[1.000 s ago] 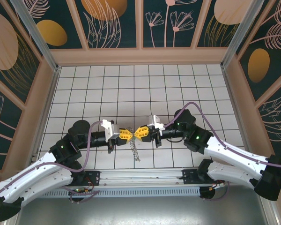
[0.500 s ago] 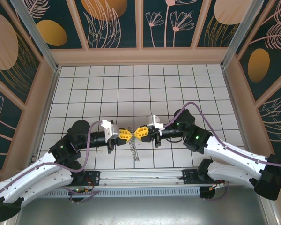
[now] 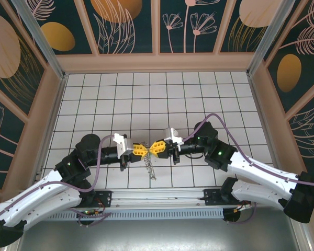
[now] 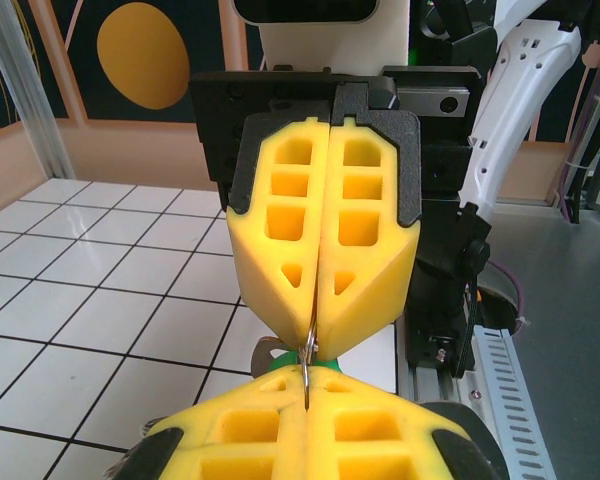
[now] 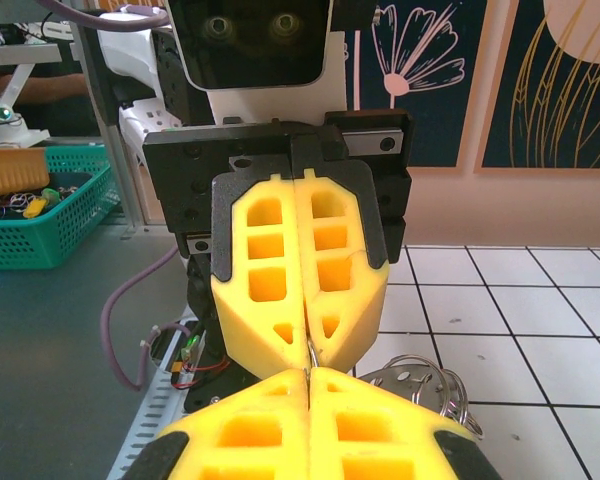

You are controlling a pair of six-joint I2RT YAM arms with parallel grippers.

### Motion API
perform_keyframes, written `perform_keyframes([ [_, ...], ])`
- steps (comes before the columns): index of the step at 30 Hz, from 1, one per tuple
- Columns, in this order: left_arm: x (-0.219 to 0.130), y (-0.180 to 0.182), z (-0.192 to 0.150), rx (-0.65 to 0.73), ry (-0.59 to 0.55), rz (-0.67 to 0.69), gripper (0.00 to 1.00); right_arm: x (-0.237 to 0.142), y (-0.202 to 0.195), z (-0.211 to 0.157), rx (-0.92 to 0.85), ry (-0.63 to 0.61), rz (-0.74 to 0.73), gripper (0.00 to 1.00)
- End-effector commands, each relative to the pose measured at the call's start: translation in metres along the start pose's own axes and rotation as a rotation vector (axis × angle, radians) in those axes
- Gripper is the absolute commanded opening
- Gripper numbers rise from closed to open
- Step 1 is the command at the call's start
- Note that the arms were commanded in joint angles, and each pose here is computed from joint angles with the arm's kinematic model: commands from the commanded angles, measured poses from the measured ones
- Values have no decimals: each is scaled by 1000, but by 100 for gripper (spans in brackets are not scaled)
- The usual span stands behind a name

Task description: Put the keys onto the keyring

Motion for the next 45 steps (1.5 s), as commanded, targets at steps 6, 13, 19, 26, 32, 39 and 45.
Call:
perform_keyframes([
  [6,1,2,18,52,-59,-12,0,6,18,31,-70,-79,95,0],
  [13,1,1,18,52,-60,-15,0,5,20,32,-72,-84,107,0],
  [19,1,1,18,51,-60,-17,0,5,22,31,-74,-84,127,0],
  [26,1,1,18,51,-59,-17,0,5,23,32,-73,-90,132,0],
  [32,1,1,18,51,-59,-17,0,4,25,33,-74,-93,140,0],
  [39,1,1,17,50,-58,-18,0,4,27,34,-78,-97,151,0],
  [45,1,1,17,50,-57,-15,0,4,25,33,-78,-92,143,0],
])
Point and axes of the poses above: each hand's point on the last joint's axis, 136 mm out from that joint toward the fingers, its own x axis out along the fingers, its own y axis along the line the jaws close on, z = x × y, the point moved 5 cm from there along -x, back along the fingers, and after that the axes turned 15 degrees about x, right-handed, at the moved point
